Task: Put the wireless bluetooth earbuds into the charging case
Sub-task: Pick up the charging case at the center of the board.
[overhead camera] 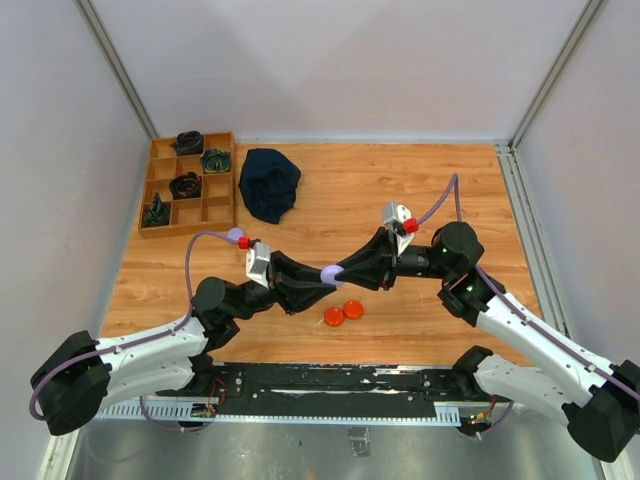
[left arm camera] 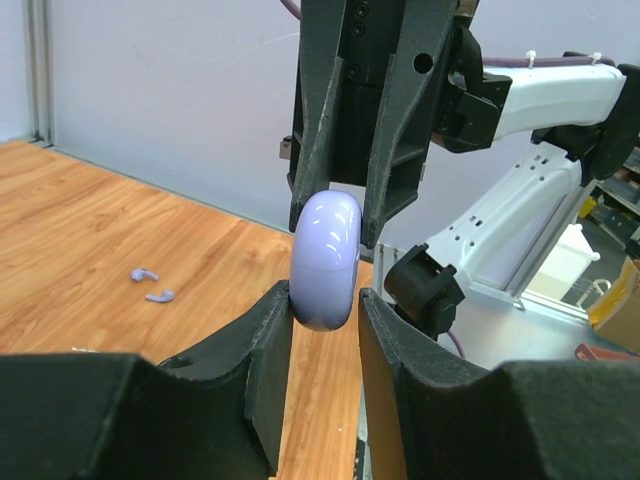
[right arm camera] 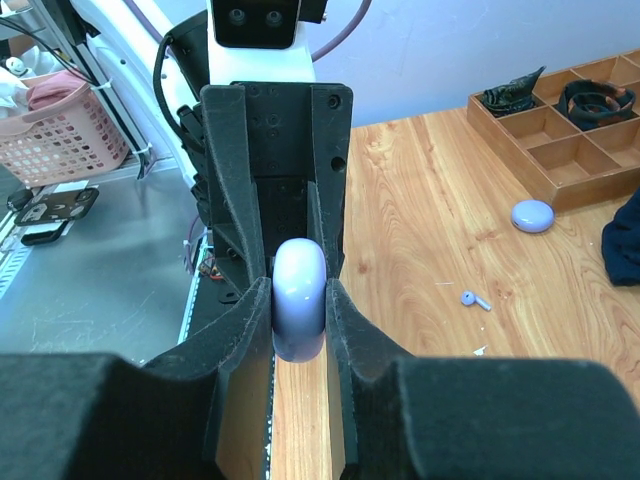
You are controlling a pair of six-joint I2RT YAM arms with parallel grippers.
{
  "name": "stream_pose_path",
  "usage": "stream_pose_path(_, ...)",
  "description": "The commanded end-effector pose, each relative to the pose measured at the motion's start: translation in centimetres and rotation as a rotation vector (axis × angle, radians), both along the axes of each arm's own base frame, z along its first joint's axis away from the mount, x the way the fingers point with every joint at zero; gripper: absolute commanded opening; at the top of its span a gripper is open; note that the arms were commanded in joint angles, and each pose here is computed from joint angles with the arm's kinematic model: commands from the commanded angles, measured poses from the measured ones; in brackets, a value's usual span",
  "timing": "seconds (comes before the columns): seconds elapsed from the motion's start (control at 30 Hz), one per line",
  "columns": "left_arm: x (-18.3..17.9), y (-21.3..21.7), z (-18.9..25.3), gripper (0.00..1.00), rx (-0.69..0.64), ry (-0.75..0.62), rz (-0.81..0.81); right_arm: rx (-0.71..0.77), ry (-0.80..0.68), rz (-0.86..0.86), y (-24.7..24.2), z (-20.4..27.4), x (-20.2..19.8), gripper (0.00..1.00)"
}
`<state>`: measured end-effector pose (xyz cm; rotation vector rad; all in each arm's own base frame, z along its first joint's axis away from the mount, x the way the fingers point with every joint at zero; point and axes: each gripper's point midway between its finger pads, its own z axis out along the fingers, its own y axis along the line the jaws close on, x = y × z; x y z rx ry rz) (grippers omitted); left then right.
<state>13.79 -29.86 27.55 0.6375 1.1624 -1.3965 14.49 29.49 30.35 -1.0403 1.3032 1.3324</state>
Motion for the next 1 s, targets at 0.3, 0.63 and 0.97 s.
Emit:
stream_pose_path(0.3,-1.21,0.63,1.59,0.34,-0.058,-0.123,-0.025,0.018,-0.071,0.044,0.77,1.25,-0.81,0.01)
stream_pose_path(0.63,-1.33,0.56,1.63,0.33,-0.06,-0.115,-0.036,0.01,-0.098,0.046,1.23,1.15,-1.13,0.01)
stream_pose_path(0.97,-1.45,0.5,1.25,0.05,-0.041,-0.139,-0.039,0.0,-0.122,0.035,1.04,1.26,-1.2,0.16)
